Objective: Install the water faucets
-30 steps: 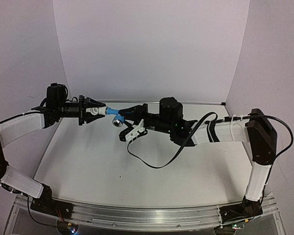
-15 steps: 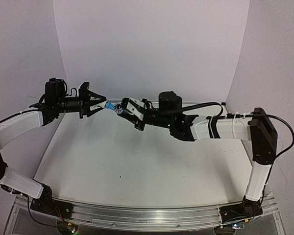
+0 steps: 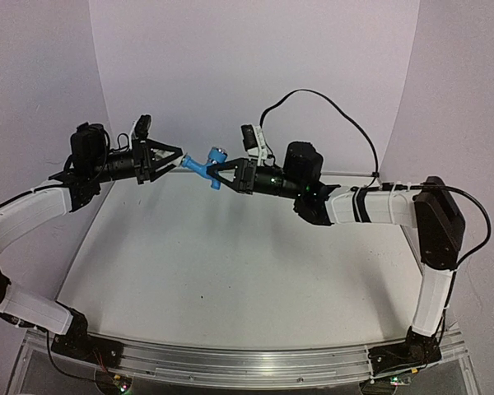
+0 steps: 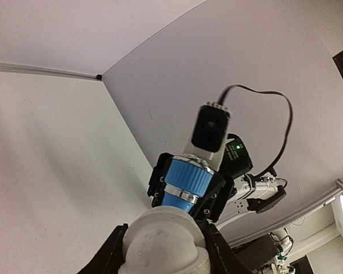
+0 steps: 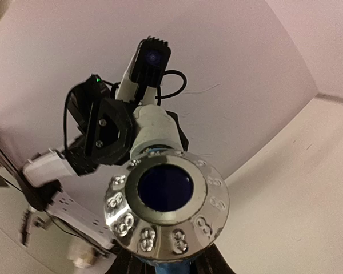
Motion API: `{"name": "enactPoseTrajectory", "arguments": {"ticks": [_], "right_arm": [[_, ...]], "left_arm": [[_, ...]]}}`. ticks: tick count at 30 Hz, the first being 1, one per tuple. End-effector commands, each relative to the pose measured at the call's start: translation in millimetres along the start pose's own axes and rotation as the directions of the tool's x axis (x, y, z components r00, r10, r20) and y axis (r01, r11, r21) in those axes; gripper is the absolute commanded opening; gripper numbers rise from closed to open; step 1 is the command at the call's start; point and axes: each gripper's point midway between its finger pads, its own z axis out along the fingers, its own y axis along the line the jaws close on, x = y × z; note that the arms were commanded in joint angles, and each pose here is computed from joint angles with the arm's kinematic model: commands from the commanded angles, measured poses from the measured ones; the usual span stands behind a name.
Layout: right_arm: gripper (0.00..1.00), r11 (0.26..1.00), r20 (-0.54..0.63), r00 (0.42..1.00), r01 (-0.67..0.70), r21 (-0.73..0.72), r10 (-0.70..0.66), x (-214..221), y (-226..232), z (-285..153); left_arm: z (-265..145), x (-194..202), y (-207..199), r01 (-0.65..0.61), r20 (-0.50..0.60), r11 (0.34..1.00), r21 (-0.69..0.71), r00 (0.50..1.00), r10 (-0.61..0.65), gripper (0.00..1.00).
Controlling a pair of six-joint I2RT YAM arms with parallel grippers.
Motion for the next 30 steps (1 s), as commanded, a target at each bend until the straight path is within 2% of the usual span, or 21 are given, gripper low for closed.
{"name": "enactPoseTrajectory", "arguments": {"ticks": [1,2,3,5,7,9,11,13,17,20,22,24,25,26,27,28,29,30], "right_arm": [[0.00,0.836,0.114,0.829,-0.537,-0.116,0.548,-46.5,-19.1,-12.0],[0.00,0.775,0.107,0.773,-0.597,-0.207,0.625,-53.7,-15.6,-15.6],[0.00,0.706,0.086,0.709,-0.669,-0.233,0.700,-50.2,-21.9,-14.7],[0.00,0.592,0.046,0.617,-0.728,-0.347,0.785,-56.8,-21.6,-17.3],[0.00,0.542,0.025,0.585,-0.734,-0.409,0.811,-62.2,-21.1,-19.7],[0.00,0.525,0.031,0.565,-0.742,-0.417,0.824,-61.4,-27.7,-21.7],[0.08,0.542,0.065,0.568,-0.738,-0.402,0.821,-59.5,-33.6,-27.3],[0.27,0.568,0.107,0.572,-0.738,-0.364,0.813,-51.5,-44.8,-34.4],[0.59,0.631,0.159,0.613,-0.724,-0.278,0.774,-29.4,-60.7,-47.8],[0.71,0.702,0.185,0.678,-0.676,-0.222,0.712,-12.6,-66.5,-56.7],[0.76,0.747,0.180,0.725,-0.635,-0.199,0.664,-6.1,-61.6,-61.2],[0.79,0.857,0.164,0.844,-0.487,-0.168,0.511,-2.9,-47.7,-63.8],[0.80,0.880,0.161,0.866,-0.454,-0.140,0.473,-1.5,-46.0,-65.7],[0.81,0.942,0.163,0.928,-0.327,-0.074,0.334,0.5,-44.7,-67.3],[0.81,0.972,0.155,0.960,-0.234,-0.019,0.234,-0.5,-44.2,-68.4],[0.81,0.977,0.121,0.972,-0.207,0.050,0.200,7.7,-52.2,-67.6],[0.81,0.992,0.099,0.995,-0.044,0.119,0.032,0.7,-49.5,-68.3],[0.81,0.981,0.043,0.996,0.072,0.179,-0.081,3.3,-50.9,-68.4]], "left_arm": [[-16.6,-23.6,-38.4,-0.244,0.149,0.967,0.068,0.961,0.232,0.00],[-17.4,-24.8,-38.9,-0.238,0.163,0.969,0.067,0.961,0.225,0.00],[-17.6,-26.2,-37.3,-0.233,0.170,0.971,0.060,0.961,0.220,0.00],[-17.3,-26.7,-32.6,-0.223,0.177,0.974,0.048,0.961,0.211,0.00],[-16.3,-26.1,-27.3,-0.205,0.181,0.978,0.038,0.964,0.195,0.00],[-15.8,-26.8,-21.6,-0.182,0.189,0.983,0.026,0.967,0.174,0.00],[-16.3,-29.4,-15.0,-0.144,0.210,0.990,0.006,0.968,0.139,0.00],[-19.1,-35.3,-5.9,-0.083,0.255,0.996,-0.026,0.963,0.087,0.00],[-22.6,-47.9,4.0,0.028,0.328,0.999,-0.047,0.945,-0.011,0.00],[-20.2,-54.0,7.3,0.097,0.335,0.995,-0.031,0.939,-0.081,0.00],[-18.7,-55.5,12.9,0.170,0.331,0.985,-0.022,0.931,-0.153,0.00],[-14.2,-56.2,23.5,0.268,0.307,0.963,-0.027,0.919,-0.247,0.00],[-12.1,-54.8,26.0,0.300,0.291,0.954,-0.026,0.915,-0.280,0.00],[-7.7,-51.8,31.6,0.354,0.261,0.935,-0.030,0.906,-0.334,0.00],[-4.6,-48.6,33.3,0.390,0.237,0.920,-0.024,0.897,-0.374,0.00],[-3.3,-46.5,35.0,0.413,0.225,0.910,-0.022,0.889,-0.399,0.00],[-1.2,-42.7,37.9,0.464,0.202,0.886,-0.015,0.869,-0.452,0.00],[0.1,-39.5,37.8,0.501,0.183,0.865,-0.007,0.851,-0.492,0.00]]}}
